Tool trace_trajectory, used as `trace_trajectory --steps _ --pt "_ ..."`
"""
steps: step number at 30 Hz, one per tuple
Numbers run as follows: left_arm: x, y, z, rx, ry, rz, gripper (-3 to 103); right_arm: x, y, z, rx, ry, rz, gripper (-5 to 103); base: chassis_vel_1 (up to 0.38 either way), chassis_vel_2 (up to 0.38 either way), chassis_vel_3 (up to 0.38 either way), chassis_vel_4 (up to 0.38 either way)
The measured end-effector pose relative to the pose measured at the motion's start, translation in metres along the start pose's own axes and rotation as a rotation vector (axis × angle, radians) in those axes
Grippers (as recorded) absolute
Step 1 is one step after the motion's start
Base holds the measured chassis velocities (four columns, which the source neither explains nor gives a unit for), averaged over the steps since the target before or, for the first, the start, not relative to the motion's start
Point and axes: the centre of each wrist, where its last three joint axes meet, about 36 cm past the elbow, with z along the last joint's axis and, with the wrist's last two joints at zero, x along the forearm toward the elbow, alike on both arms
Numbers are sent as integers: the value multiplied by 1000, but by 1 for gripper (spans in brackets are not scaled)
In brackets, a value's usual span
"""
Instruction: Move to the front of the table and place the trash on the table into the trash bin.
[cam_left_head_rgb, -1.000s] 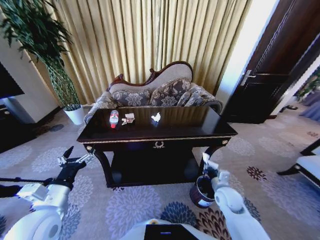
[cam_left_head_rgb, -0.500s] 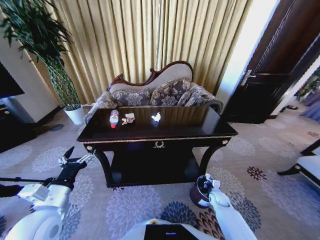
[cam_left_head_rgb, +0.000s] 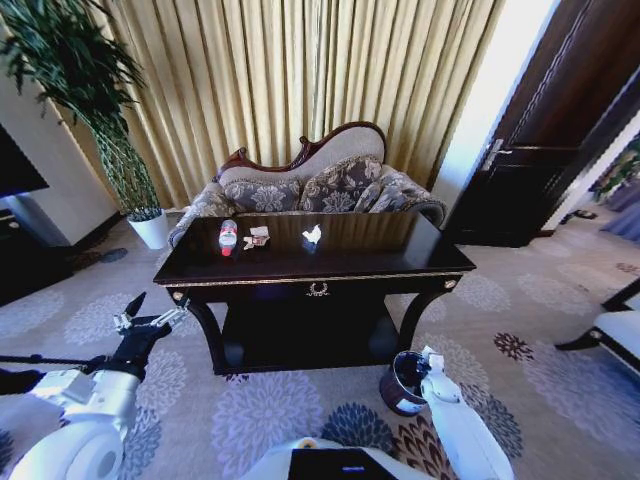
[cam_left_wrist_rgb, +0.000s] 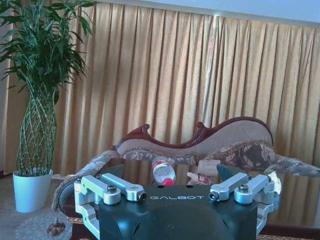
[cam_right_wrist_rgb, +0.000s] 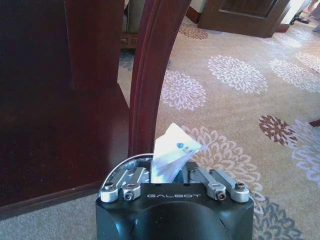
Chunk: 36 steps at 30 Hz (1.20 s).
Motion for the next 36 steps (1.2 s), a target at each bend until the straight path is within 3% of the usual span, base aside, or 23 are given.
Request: trace_trajectory --steps 1,2,4,6,7,9,10,12,13,15,16,18,19,33,36 --pt "0 0 0 0 0 0 100 0 0 0 0 0 0 25 0 0 0 0" --pt "0 0 0 0 0 0 100 0 0 0 -1 0 2 36 0 0 0 0" --pt "1 0 0 0 2 -1 100 1 1 -1 -4 -2 7 47 0 0 0 0" --pt "1 0 0 0 2 -1 100 2 1 0 -5 -3 7 47 0 0 0 0" --pt "1 0 0 0 2 -1 100 2 1 0 -7 -3 5 58 0 0 0 0" --pt "1 0 0 0 2 -2 100 3 1 0 -10 -3 5 58 0 0 0 0" --pt "1 0 0 0 2 -2 100 3 1 0 -13 -3 3 70 0 0 0 0" --pt "1 0 0 0 2 -3 100 3 1 1 -14 -2 3 70 0 0 0 0" --pt "1 0 0 0 2 -3 100 4 1 2 -14 -1 3 80 0 0 0 0" --pt "1 0 0 0 2 -3 100 4 1 3 -14 2 2 80 0 0 0 0" --pt "1 0 0 0 2 -3 100 5 1 4 -14 3 1 90 0 0 0 0" --pt "1 0 0 0 1 -3 100 5 1 5 -14 4 1 90 0 0 0 0" --pt "1 0 0 0 1 -3 100 5 2 5 -17 3 0 99 0 0 0 0" --pt "0 0 0 -1 -4 5 100 10 -3 5 -35 -4 -4 100 0 0 0 0" --pt "0 0 0 -1 -6 5 100 30 -2 -12 -69 -75 -49 100 0 0 0 0"
